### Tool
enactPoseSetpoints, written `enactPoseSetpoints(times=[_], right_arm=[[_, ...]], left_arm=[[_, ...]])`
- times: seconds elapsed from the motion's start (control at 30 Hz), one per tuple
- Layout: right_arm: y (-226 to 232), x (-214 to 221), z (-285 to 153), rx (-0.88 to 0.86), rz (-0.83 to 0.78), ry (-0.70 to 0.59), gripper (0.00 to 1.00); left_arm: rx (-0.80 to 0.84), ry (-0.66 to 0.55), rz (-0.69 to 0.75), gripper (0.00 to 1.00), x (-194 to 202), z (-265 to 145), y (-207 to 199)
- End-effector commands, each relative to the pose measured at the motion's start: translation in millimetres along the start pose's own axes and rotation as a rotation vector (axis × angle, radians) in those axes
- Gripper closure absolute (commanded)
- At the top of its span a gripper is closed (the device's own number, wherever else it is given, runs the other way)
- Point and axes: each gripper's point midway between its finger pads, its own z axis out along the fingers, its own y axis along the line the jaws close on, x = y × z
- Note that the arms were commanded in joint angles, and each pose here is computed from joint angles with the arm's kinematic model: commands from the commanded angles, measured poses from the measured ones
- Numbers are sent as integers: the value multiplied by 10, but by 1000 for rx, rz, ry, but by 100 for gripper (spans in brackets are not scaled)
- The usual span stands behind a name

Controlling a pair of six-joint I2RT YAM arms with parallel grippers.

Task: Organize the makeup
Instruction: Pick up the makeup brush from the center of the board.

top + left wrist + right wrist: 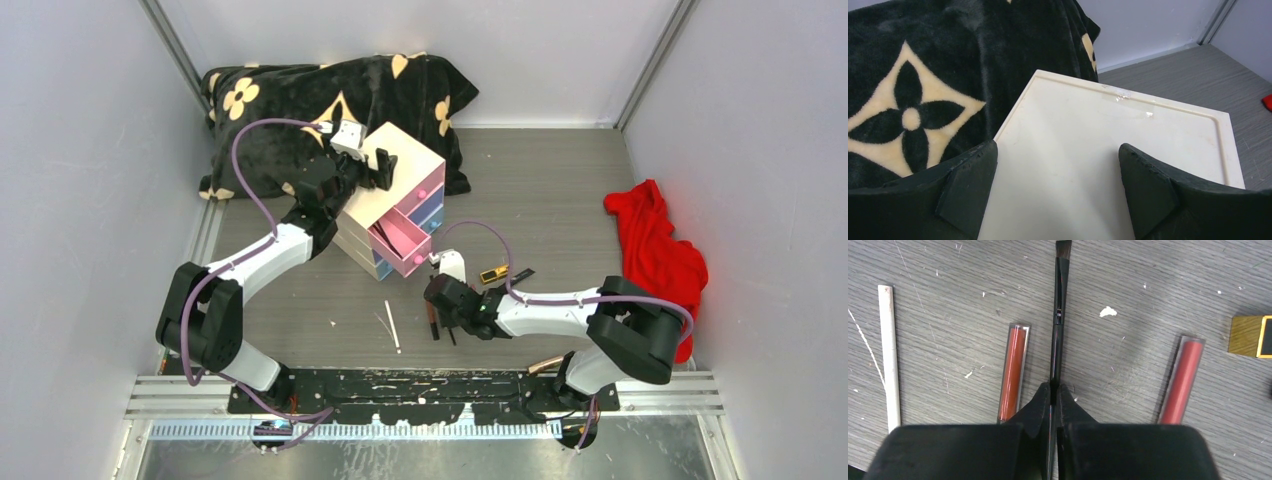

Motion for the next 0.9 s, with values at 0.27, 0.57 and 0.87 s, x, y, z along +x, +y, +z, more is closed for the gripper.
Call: enactPoseSetpoints(times=[0.27, 0.57, 0.87], right_arm=[[-165, 24, -159, 50, 30, -4, 99], [-259, -366, -589, 75, -9, -71, 99], [-268, -696, -1185, 65, -72, -22, 99]], left_arm=[[-126, 604, -85, 8, 1833, -595, 227], [-124, 605, -84, 8, 1835, -595, 223], [-122, 604, -85, 8, 1821, -604, 221]])
